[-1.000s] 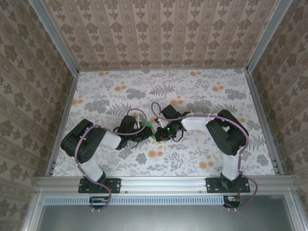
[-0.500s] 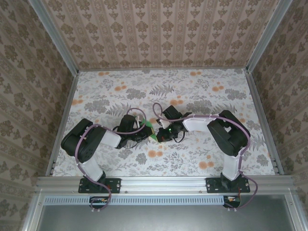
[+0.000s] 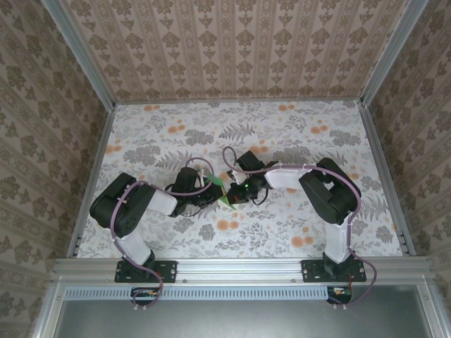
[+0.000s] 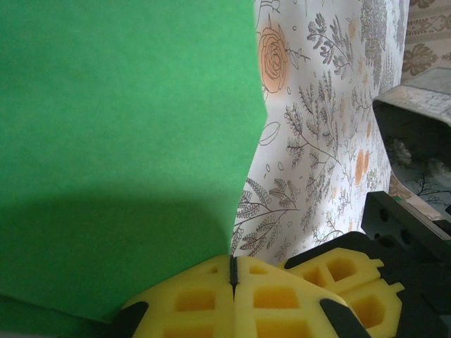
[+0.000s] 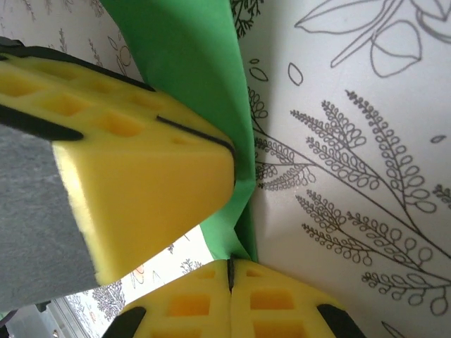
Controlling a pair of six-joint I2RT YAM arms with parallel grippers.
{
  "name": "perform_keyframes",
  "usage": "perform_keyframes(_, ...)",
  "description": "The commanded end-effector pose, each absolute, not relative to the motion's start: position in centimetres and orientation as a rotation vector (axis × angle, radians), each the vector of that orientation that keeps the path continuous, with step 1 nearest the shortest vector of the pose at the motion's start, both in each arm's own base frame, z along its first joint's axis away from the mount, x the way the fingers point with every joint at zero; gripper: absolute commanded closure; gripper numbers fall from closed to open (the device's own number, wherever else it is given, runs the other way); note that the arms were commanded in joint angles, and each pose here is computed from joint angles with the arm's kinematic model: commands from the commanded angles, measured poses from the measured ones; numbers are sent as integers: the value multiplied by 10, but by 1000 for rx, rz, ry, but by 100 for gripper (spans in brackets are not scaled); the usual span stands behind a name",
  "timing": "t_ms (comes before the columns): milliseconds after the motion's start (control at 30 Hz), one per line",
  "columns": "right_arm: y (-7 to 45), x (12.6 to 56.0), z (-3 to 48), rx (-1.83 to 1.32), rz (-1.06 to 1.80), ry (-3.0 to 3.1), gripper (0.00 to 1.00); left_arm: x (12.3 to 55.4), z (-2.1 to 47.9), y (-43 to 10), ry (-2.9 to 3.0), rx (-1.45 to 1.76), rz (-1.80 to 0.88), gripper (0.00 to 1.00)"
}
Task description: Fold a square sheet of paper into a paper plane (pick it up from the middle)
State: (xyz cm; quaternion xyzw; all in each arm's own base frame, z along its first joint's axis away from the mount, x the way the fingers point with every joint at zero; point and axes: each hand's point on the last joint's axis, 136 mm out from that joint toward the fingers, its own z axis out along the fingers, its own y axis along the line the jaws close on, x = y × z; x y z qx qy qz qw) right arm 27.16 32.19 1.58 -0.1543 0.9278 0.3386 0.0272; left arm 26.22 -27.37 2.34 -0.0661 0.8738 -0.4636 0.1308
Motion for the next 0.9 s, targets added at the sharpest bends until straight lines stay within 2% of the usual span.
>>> perform_keyframes(0, 312, 263, 0, -477, 965, 2938, 100, 257, -9, -258, 2657, -304, -1218, 98)
perform_keyframes(167, 291, 254, -15, -486, 828, 3001, 100, 273, 20, -263, 2568, -212, -1284, 95)
perform_keyframes(400, 291, 254, -17, -483, 827, 3005, 100, 290, 51, -262, 2500, -20, -1233, 90)
perform_keyframes(867, 290, 252, -25, -473, 817, 3026, 100, 303, 27, -236, 2566, -114, -1067, 92)
